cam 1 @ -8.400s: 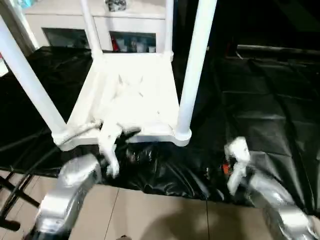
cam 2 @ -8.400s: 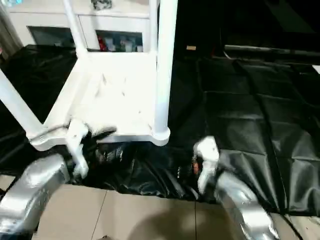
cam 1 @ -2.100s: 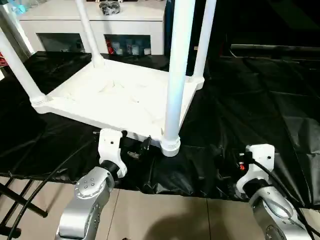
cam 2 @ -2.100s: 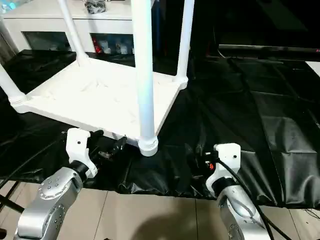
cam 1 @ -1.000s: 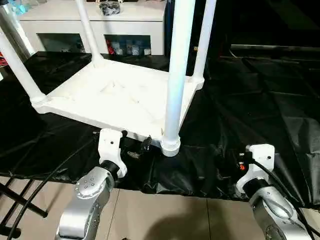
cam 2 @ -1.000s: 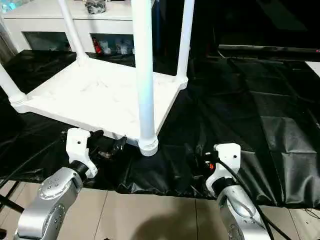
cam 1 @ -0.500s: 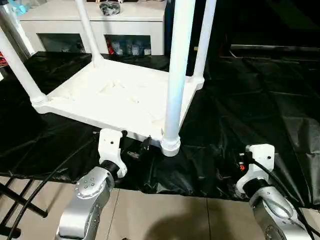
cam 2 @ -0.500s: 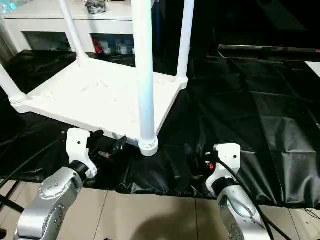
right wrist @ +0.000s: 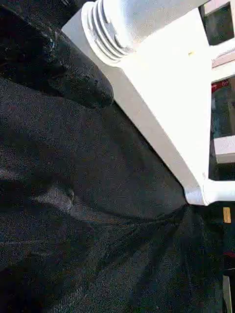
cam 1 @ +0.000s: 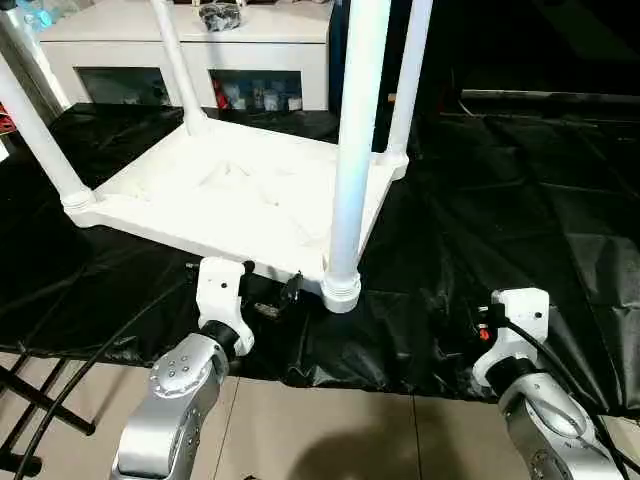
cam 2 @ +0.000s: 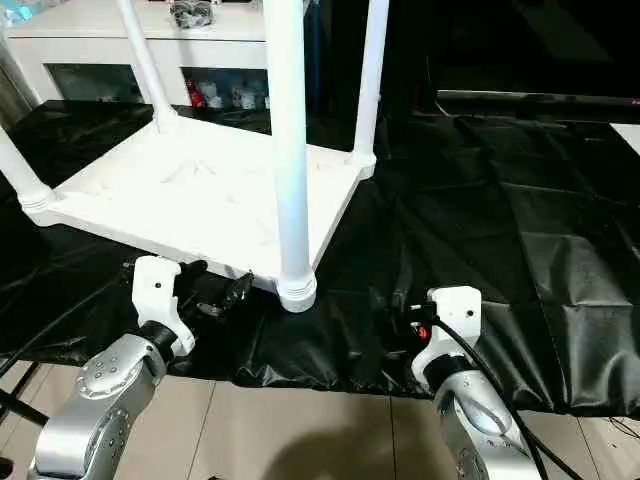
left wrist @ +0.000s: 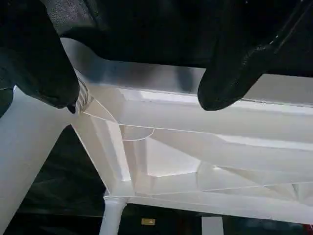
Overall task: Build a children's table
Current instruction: Rotate table base
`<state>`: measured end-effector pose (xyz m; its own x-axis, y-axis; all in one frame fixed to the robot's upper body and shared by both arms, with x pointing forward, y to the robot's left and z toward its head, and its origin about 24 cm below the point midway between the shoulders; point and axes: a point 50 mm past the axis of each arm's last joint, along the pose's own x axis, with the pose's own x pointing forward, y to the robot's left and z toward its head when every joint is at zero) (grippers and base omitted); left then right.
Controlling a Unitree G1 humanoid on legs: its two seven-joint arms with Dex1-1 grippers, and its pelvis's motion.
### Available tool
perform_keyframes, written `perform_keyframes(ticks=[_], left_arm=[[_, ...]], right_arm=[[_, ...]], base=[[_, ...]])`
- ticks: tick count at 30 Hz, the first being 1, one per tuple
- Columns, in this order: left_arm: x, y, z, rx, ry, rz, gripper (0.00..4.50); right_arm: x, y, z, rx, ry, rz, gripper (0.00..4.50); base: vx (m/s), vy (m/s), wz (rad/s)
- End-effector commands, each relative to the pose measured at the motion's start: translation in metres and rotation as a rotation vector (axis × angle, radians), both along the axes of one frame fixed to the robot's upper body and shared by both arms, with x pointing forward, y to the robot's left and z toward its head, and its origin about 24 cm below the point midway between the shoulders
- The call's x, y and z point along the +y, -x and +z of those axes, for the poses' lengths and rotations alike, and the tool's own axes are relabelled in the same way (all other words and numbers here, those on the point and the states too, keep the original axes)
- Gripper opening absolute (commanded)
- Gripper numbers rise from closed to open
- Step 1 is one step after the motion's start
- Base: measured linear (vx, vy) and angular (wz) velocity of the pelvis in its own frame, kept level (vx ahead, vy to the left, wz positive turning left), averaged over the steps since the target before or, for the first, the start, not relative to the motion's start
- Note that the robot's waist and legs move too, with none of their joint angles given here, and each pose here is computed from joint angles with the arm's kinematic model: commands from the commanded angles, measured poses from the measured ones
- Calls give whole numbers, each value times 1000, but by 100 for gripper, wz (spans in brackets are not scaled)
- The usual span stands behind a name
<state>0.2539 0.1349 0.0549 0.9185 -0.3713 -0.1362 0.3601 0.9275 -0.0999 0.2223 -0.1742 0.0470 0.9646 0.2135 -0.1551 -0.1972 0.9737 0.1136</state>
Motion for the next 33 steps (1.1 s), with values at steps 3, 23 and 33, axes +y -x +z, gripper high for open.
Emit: perform_keyframes(ticks=[3,23,33], left_arm=[[1,0,3,-15,-10,-4,450],[1,0,3,-15,-10,-4,450],[1,0,3,-15,-10,-4,450]], right_arm=[[0,-1,1,-4,-1,-1,446],[0,-1,1,-4,-1,-1,446],[0,-1,1,-4,-1,-1,446]], base=[[0,0,0],[0,0,0],[0,0,0]])
